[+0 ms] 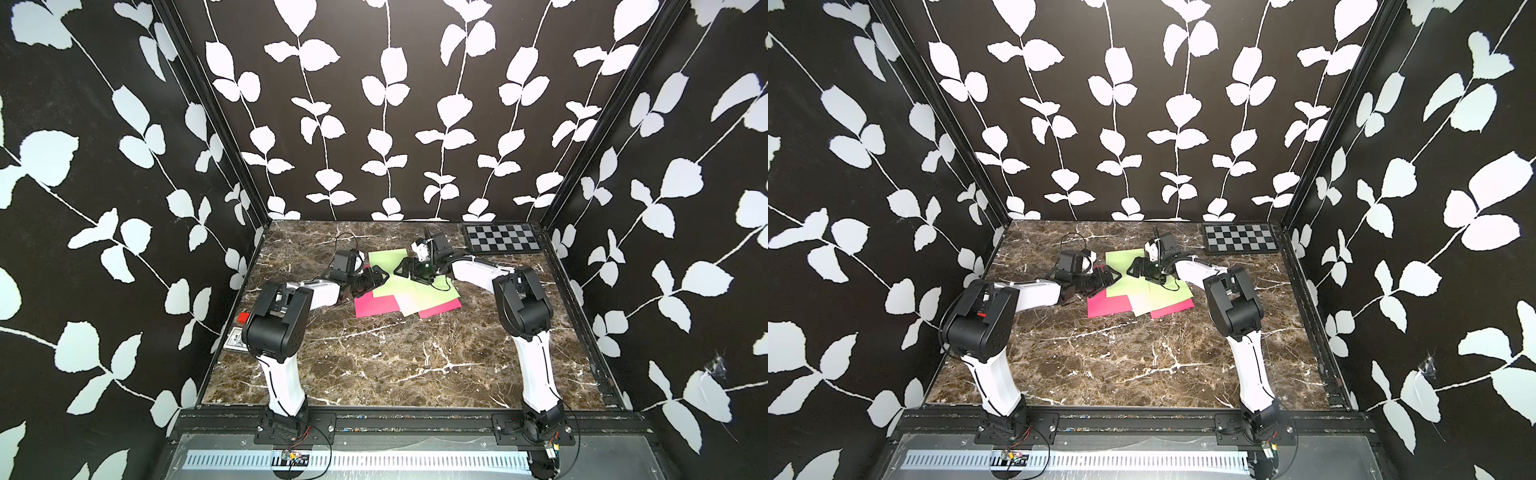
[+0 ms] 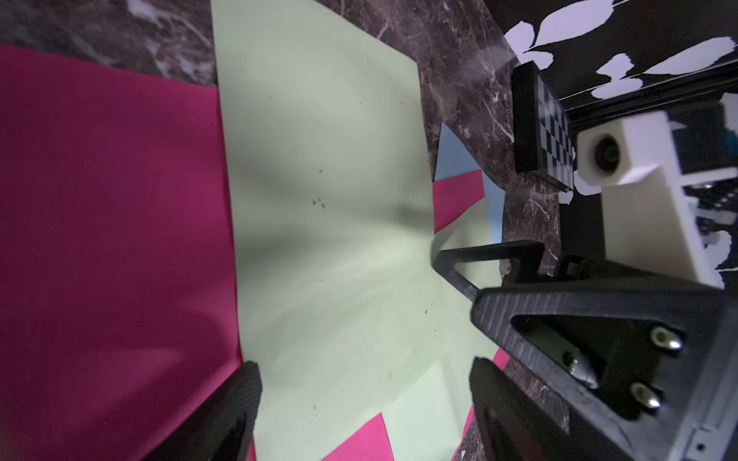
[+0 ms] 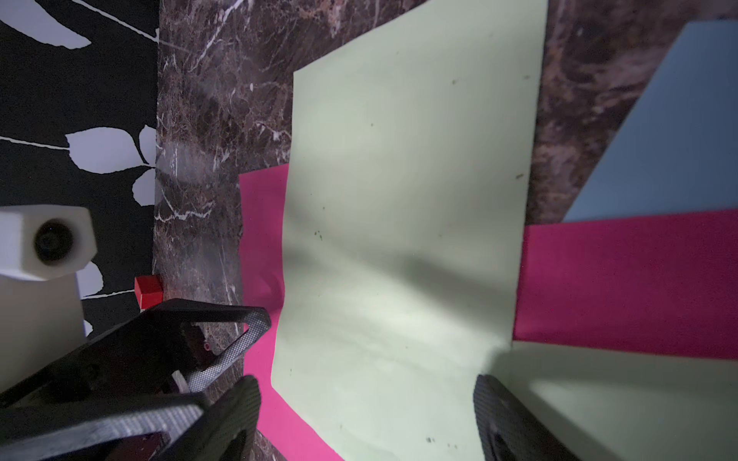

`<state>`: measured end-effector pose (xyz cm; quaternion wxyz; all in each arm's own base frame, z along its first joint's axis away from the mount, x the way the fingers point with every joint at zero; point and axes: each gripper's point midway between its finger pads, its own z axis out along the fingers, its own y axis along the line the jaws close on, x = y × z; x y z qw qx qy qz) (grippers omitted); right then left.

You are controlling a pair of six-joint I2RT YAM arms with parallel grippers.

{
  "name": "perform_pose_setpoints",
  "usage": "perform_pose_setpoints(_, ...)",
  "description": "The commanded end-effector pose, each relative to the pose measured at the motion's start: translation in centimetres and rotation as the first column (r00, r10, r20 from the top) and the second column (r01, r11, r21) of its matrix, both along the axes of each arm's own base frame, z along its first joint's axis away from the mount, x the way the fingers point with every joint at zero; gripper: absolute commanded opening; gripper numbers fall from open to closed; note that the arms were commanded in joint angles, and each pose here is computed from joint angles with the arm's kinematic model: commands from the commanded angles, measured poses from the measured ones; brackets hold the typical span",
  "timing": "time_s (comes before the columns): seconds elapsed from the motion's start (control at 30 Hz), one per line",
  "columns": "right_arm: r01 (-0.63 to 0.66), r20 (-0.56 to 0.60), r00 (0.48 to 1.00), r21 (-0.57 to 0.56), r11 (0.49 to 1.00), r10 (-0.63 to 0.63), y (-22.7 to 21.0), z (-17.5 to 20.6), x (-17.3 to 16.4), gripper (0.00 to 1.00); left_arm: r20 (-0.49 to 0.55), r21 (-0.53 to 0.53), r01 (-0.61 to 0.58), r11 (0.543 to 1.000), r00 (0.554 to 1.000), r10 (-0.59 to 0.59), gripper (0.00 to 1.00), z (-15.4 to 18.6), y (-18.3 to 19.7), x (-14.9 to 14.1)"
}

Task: Sort the scattered colored papers by color
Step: Pick up the colored paper from the center of the board.

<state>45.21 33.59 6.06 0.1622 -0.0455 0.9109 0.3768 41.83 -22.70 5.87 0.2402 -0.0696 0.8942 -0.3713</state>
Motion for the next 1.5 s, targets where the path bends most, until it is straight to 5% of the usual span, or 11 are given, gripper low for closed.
perform_pose_setpoints(0.0, 0.009, -0.029, 1.000, -0.004, 1.000, -0.009, 0.3, -1.6, -0.1, 0.84, -0.021, 0.009, -0.010, 1.000, 1.000, 0.010, 0.84, -0.8, 0.1, -0.4)
perform_pose_setpoints(0.6, 0.008, -0.061, 0.998, -0.006, 1.000, -0.008, 0.2, -2.9, -0.8, 0.86, -0.092, -0.018, -0.022, 1.000, 0.996, 0.020, 0.88, -3.0, -0.2, -0.7)
perform_pose_setpoints(0.97, 0.004, -0.068, 0.998, -0.007, 1.000, -0.005, 0.1, -3.2, -1.0, 0.87, -0.040, -0.045, -0.029, 0.999, 0.999, 0.027, 0.81, -1.1, -0.6, 0.5)
perform_pose_setpoints(1.47, 0.004, -0.081, 0.997, -0.004, 1.000, -0.004, 0.2, -3.9, -1.3, 0.88, -0.115, 0.007, -0.066, 0.998, 0.991, 0.066, 0.84, -1.0, 0.8, -1.9)
